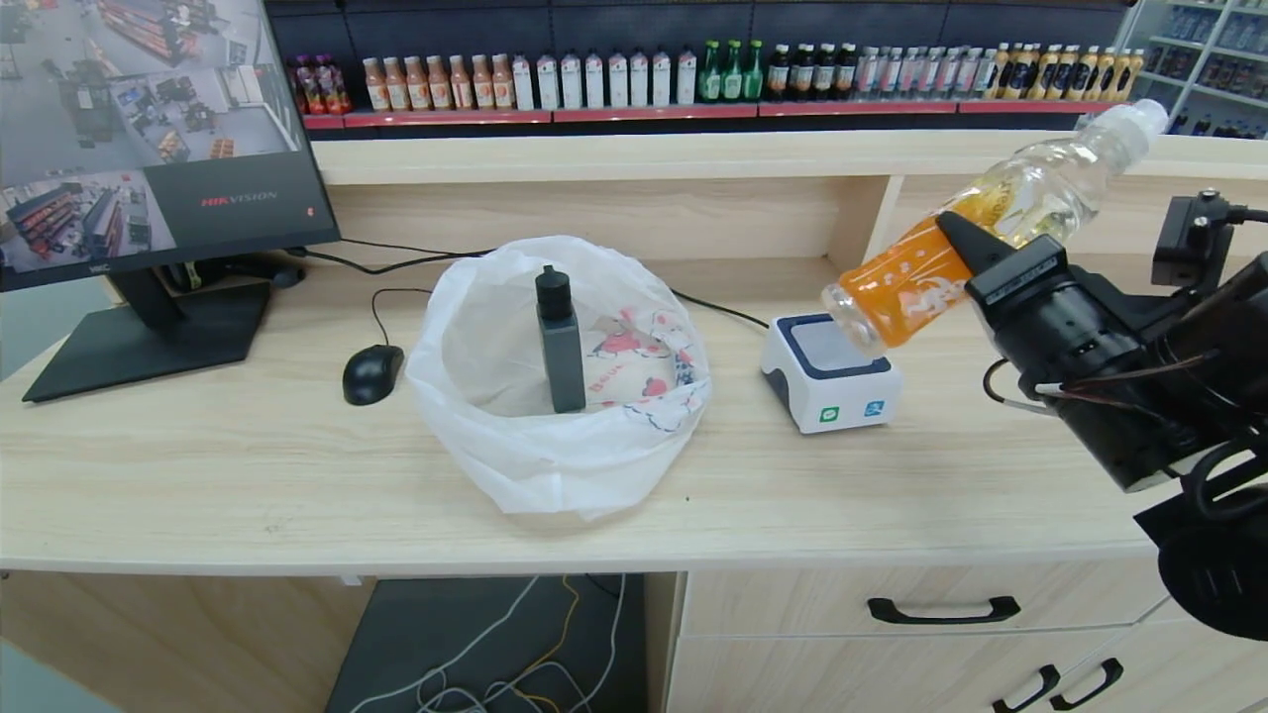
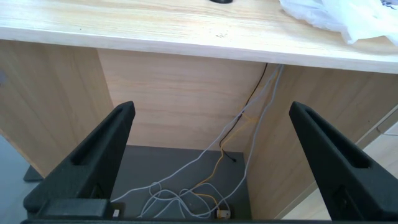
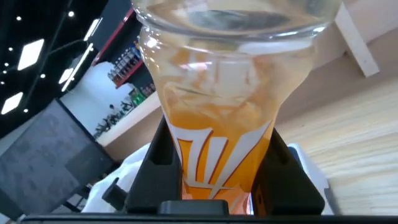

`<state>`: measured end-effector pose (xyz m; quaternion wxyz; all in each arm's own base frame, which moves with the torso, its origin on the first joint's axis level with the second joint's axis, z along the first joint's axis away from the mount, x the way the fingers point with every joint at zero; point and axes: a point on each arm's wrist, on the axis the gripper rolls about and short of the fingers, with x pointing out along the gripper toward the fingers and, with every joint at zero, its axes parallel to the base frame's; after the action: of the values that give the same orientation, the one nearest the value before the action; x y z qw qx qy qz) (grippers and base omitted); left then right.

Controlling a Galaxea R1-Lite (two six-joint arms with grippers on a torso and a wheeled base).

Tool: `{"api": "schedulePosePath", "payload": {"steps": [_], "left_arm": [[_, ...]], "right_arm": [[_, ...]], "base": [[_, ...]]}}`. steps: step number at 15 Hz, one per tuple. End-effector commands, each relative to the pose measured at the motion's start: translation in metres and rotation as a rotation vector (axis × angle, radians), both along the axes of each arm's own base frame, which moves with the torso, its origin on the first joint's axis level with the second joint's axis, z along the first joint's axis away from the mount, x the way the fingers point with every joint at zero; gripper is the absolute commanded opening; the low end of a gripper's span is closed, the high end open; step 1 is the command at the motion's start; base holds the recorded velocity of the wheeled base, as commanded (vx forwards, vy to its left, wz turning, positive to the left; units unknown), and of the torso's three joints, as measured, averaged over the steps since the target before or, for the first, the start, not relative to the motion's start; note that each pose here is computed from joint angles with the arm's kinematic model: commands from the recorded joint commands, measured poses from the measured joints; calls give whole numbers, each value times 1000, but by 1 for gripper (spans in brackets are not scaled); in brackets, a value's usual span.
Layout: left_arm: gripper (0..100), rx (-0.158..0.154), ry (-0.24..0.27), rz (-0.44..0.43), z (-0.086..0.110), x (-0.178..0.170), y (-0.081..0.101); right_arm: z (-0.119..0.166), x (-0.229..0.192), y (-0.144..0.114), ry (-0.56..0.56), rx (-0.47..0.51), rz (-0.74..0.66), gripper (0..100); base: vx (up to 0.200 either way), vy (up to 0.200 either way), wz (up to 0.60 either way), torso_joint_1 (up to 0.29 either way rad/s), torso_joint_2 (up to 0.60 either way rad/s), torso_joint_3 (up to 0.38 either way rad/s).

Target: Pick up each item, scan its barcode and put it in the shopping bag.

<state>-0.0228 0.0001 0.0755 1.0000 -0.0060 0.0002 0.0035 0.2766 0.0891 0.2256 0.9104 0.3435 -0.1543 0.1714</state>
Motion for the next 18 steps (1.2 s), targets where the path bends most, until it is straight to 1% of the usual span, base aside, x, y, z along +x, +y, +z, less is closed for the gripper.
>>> {"api": "schedulePosePath", "payload": {"steps": [1,3,4,5,6,7,9,11,13,14,18], "left_arm": [[100,0,0,1,0,0,0],[100,0,0,1,0,0,0],[100,0,0,1,0,0,0],[100,0,0,1,0,0,0],[100,0,0,1,0,0,0],[100,0,0,1,0,0,0],[100,1,0,1,0,0,0],[100,3,0,1,0,0,0],[100,1,0,1,0,0,0],[100,1,0,1,0,0,0],[100,0,0,1,0,0,0]], "right_arm": [[5,-5,0,-32,-44,-17,0],[7,-5,1,-67,-163,-63,0],[10,-7,2,-103,-254,-88,0],[12,-14,5,-124,-314,-84,0],[8,-20,11,-126,-359,-64,0],[6,-24,13,-123,-383,-54,0],[8,-32,11,-137,-483,-70,0],[10,-39,9,-144,-542,-82,0],[14,-40,12,-214,-631,-81,0],[18,-41,11,-241,-660,-103,0],[20,-34,11,-270,-677,-138,0]], "base": [[0,0,0,0,0,0],[0,0,0,0,0,0],[0,0,0,0,0,0],[0,0,0,0,0,0],[0,0,0,0,0,0],[0,0,0,0,0,0],[0,0,0,0,0,0],[0,0,0,0,0,0],[0,0,0,0,0,0],[0,0,0,0,0,0],[0,0,0,0,0,0]]}}
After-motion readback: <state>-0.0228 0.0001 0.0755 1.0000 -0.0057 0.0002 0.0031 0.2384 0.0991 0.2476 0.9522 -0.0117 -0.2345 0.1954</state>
